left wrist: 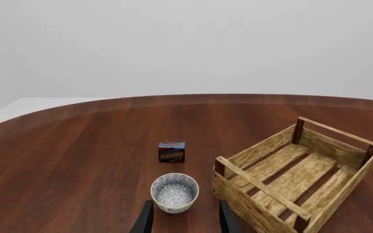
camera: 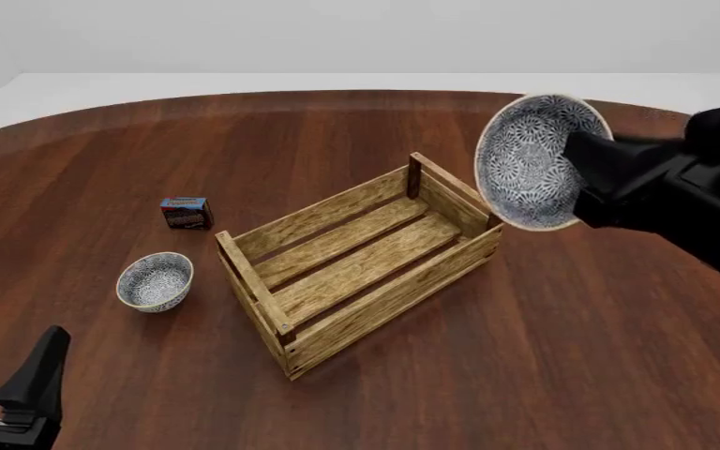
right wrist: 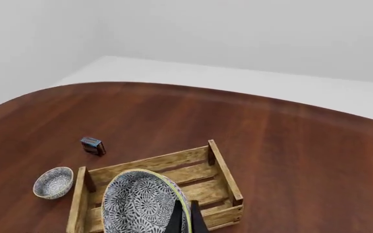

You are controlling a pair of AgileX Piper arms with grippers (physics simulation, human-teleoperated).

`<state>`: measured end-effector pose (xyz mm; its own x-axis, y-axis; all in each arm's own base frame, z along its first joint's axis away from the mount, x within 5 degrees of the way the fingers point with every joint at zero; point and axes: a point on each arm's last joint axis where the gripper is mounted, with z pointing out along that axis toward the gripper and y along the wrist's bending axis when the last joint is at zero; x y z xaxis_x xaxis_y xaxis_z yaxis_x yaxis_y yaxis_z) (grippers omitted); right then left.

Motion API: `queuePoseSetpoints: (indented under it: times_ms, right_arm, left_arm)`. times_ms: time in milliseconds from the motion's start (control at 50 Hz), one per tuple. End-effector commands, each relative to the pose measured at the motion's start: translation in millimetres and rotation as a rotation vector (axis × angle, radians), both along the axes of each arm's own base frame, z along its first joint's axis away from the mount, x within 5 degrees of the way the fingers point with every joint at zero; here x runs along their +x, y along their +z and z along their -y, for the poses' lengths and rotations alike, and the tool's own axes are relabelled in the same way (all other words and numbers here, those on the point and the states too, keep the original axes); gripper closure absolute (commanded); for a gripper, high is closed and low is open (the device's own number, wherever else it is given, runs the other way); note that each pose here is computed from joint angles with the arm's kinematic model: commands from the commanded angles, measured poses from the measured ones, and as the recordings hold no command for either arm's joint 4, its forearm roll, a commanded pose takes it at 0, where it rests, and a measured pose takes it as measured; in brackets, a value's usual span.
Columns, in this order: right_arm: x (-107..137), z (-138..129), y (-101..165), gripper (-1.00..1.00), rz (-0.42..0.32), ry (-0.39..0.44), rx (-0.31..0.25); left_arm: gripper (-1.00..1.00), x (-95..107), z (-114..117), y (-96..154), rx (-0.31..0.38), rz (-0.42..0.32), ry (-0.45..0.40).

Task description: Stack the right bowl on the left bowl and place them in the tray.

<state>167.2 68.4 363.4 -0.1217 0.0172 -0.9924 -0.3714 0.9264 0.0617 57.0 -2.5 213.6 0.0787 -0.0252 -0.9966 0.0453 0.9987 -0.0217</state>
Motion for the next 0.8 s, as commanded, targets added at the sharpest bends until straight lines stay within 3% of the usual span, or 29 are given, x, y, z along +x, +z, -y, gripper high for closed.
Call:
queuePoseSetpoints:
  times_ms: [20,300,480,620,800]
  right_arm:
    - [-2.2,-7.0,-6.9,1.0,0.014,0.038,0.04]
    - [-1.6,-20.8,-25.7,1.0,0.006,0.1,0.083]
    - [1.8,-26.3,-25.4,1.0,0.009,0.118,0.071]
    - [3.0,-30.1,-26.0,1.0,0.013,0.133,0.059]
    - [5.1,-30.2,-25.5,1.0,0.015,0.128,0.061]
  left_arm:
    - [-1.0,0.4,-0.1,0.2,0.003,-0.001,0.002]
    - [-1.0,1.6,0.1,0.8,0.007,0.003,0.0]
    - [-1.0,-0.2,0.8,2.6,-0.008,0.008,-0.015]
    - [-1.0,1.1,3.1,15.3,0.006,0.02,-0.052]
    - [-1.0,7.2,11.3,38.7,0.04,0.047,-0.163]
